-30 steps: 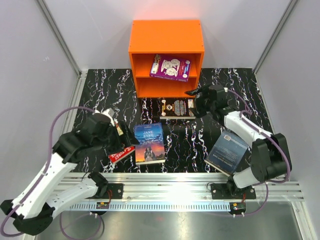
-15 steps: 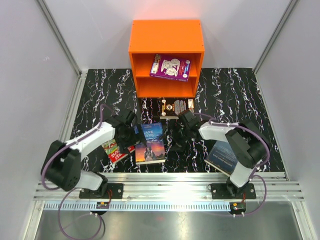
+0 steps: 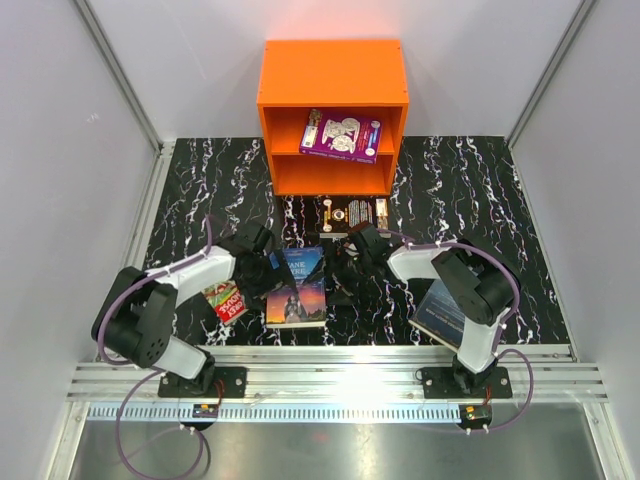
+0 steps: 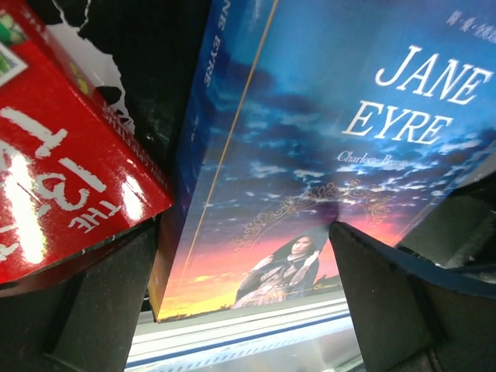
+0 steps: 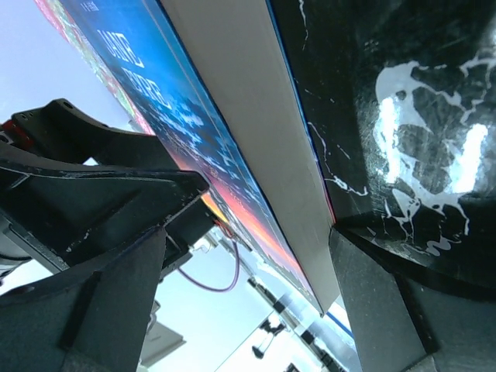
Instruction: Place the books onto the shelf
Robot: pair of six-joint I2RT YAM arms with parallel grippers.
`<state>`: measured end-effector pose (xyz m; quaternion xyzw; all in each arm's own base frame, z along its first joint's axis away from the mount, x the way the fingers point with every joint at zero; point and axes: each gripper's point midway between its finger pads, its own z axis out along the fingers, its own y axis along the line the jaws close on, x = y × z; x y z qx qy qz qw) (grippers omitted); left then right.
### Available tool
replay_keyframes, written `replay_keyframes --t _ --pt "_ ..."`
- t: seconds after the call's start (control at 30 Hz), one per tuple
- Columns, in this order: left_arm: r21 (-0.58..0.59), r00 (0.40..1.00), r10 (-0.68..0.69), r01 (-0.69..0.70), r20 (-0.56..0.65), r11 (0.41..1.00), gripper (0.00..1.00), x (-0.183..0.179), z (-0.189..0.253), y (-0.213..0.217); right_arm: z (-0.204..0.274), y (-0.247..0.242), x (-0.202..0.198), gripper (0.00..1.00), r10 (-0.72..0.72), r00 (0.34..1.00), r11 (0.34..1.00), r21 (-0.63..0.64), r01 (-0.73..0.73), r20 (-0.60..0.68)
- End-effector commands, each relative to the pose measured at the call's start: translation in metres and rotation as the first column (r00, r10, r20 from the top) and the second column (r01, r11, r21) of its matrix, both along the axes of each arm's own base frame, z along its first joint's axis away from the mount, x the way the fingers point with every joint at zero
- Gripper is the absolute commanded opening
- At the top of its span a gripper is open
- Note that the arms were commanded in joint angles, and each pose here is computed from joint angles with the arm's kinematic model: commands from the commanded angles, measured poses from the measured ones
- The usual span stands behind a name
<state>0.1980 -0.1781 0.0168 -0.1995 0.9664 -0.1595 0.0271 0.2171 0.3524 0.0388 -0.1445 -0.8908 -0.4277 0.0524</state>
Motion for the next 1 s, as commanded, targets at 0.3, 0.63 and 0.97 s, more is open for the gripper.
replay_keyframes --t 0.3,0.63,0.97 --pt "-0.529 0.916 0.023 0.211 0.400 0.822 0.94 0.010 0.126 -0.115 -0.078 -0.022 -0.035 0.93 0.025 0.996 0.982 -0.184 -0.040 -0.080" --pt "-0.636 0.867 0.128 0.246 0.482 0.732 0.95 0.004 0.177 -0.111 -0.092 -0.026 -0.052 0.45 0.014 0.990 0.991 -0.132 -0.033 -0.139" --pt "-0.599 0.878 0.112 0.219 0.465 0.770 0.93 0.006 0.157 -0.108 -0.035 -0.011 -0.045 0.01 0.082 0.996 0.993 -0.082 -0.085 -0.035"
